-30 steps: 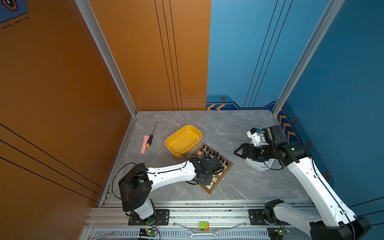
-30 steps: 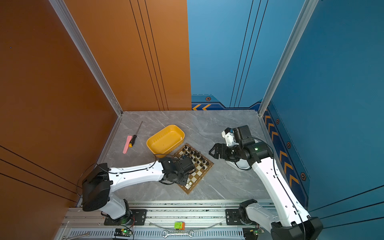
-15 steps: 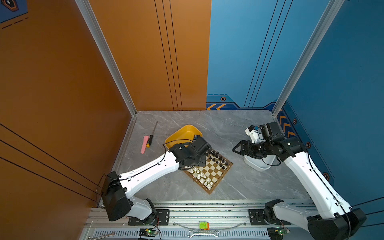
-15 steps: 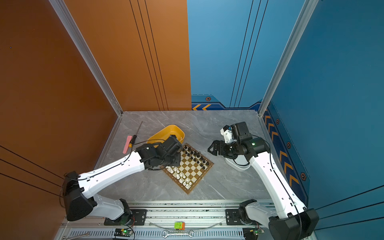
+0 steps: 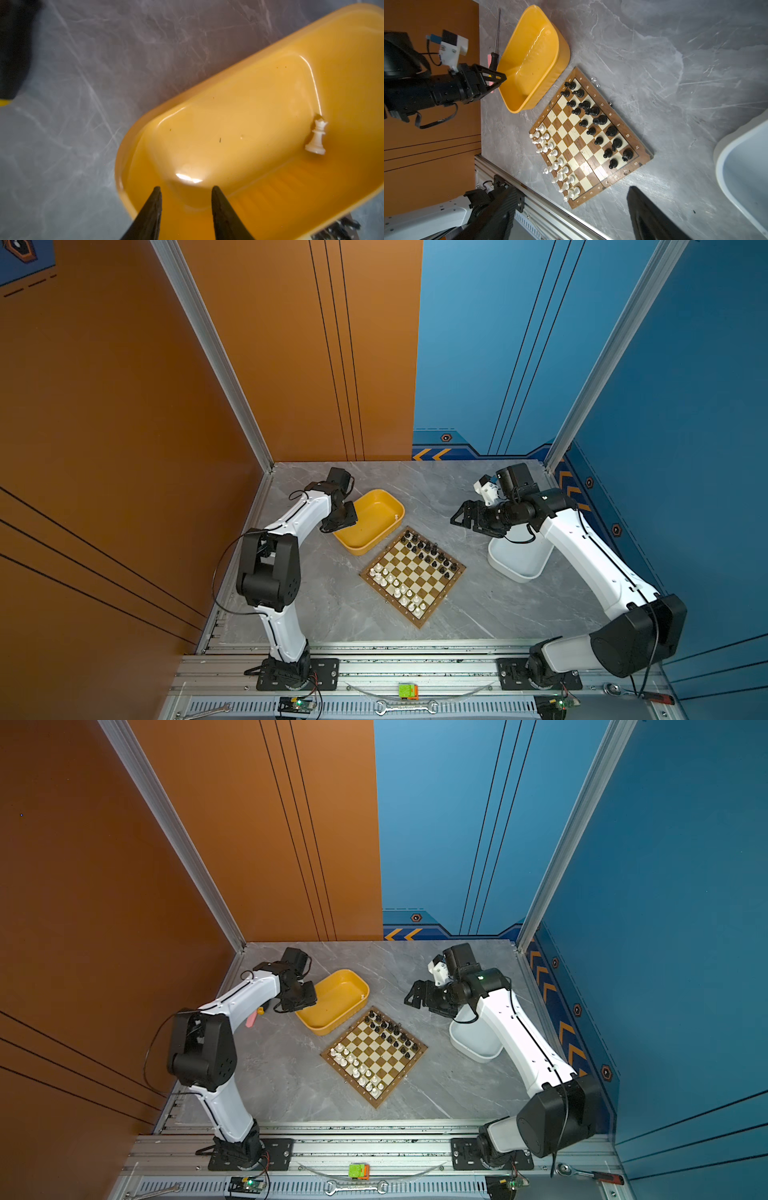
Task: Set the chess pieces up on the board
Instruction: 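Move the open left gripper back over the yellow tray, then lower the left gripper into the tray toward the white queen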
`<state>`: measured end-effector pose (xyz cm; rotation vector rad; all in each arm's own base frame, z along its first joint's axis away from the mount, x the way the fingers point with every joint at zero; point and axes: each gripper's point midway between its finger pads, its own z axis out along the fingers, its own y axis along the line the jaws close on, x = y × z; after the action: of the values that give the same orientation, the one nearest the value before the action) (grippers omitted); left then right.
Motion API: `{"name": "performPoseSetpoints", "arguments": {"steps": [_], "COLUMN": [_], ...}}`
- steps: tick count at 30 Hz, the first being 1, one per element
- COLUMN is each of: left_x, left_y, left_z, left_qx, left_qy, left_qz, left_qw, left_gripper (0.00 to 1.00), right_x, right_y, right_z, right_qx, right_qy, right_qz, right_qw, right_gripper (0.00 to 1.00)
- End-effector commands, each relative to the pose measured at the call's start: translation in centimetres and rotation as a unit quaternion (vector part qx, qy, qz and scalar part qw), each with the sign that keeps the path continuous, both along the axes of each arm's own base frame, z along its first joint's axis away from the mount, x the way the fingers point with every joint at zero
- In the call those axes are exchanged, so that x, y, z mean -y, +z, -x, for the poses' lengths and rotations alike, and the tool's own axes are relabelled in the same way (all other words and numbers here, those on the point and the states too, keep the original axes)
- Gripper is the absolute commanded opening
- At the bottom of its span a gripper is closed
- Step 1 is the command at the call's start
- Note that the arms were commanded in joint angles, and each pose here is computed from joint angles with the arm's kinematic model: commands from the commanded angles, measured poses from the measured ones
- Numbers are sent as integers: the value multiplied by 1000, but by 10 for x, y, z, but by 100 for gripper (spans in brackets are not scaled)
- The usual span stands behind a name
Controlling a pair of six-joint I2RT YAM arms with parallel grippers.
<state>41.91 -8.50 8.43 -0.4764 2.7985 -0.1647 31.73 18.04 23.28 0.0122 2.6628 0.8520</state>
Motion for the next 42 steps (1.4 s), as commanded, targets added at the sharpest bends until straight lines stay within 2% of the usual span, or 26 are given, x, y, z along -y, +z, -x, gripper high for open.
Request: {"name": "performPoseSetpoints", "arguments": {"steps": [1, 6, 12, 15, 18, 21, 25, 32, 35, 39, 42], "left_x": [8, 0, 7, 15, 10, 7, 3, -4, 3, 20, 25], "left_y": [-13, -31, -31, -25, -43, -67, -68, -84, -79, -45, -31], "left_z": [-14, -27, -36, -32, -22, -17, -23, -31, -34, -47, -54], "left_qx": [-16, -32, -31, -29, -51, -88, -85, -91, -87, -45, -34], "left_qy": [-18, 5, -6, -18, -3, 31, 53, 110, 96, 41, 33], "left_qz": [37, 63, 86, 93, 102, 156, 172, 241, 253, 248, 253], "left_qw": [999, 997, 996, 995, 993, 983, 980, 960, 959, 967, 966], "left_gripper": [41, 40, 40, 41, 43, 39, 40, 38, 37, 41, 42], "right_x": [-1, 0, -3, -4, -7, -11, -15, -22, -23, -24, -26], "right_y": [11, 9, 7, 6, 2, -2, -2, -3, -2, -2, -1], "right_z": [-18, -31, -44, -50, -53, -57, -63, -65, -64, -62, -61], "right_qx": [21, 17, 13, 9, 2, -5, -7, -10, -9, -7, -4], "right_qy": [-17, -28, -34, -34, -34, -33, -34, -35, -38, -40, -40], "right_qz": [4, 9, 11, 12, 11, 10, 9, 12, 15, 19, 21], "right_qw": [1000, 999, 999, 999, 999, 999, 999, 999, 999, 999, 999], "right_gripper": [85, 85, 85, 85, 85, 85, 85, 85, 85, 85, 85]}}
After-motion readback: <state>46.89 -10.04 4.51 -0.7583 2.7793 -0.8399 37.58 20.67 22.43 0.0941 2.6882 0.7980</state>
